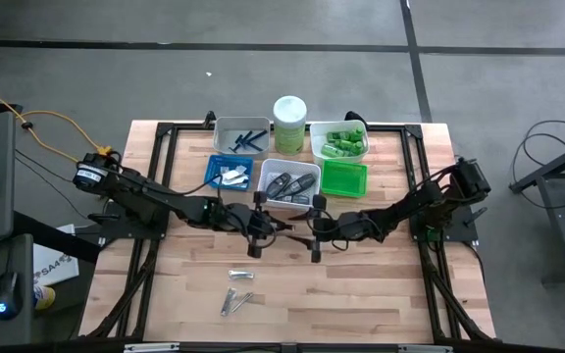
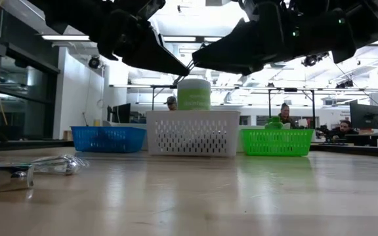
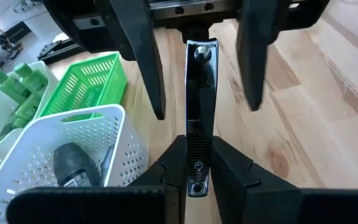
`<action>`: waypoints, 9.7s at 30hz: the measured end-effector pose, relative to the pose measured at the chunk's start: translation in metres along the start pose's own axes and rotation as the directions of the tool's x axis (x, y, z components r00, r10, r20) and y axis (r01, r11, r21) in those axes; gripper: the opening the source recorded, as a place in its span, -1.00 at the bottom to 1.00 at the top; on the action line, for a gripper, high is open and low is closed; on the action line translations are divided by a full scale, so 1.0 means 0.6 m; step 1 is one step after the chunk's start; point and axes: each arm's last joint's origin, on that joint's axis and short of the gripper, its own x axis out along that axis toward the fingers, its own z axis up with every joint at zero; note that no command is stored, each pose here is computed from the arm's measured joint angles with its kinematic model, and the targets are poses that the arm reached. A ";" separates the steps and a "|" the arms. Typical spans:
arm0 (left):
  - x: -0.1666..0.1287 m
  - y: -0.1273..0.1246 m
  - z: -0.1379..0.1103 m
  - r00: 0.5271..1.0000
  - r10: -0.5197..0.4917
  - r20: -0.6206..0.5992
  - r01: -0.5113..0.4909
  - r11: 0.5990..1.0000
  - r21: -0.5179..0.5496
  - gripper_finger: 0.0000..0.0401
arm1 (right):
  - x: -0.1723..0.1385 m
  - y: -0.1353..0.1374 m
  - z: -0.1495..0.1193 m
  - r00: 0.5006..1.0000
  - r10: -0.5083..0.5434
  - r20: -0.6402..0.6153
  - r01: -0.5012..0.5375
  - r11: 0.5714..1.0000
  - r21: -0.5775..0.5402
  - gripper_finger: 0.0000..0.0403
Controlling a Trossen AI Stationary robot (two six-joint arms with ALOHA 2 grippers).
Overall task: Pick & Place Travel size toiletries
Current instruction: Put the silver nail cutter into the green bin
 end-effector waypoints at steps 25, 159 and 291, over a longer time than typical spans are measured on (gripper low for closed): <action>0.000 -0.001 0.001 0.999 -0.034 0.014 0.034 0.999 0.003 -0.50 | 0.001 -0.005 0.004 1.000 -0.005 0.027 0.005 1.000 0.012 -0.74; 0.008 -0.071 0.014 0.985 -0.057 0.160 0.033 0.989 0.147 -0.74 | -0.073 0.036 -0.020 0.977 -0.086 -0.194 0.108 0.989 0.102 0.13; -0.142 -0.034 -0.023 0.915 -0.048 -0.400 -0.221 0.771 -0.598 0.10 | -0.159 -0.196 -0.029 0.422 -0.383 -0.822 0.629 0.777 -0.039 -0.05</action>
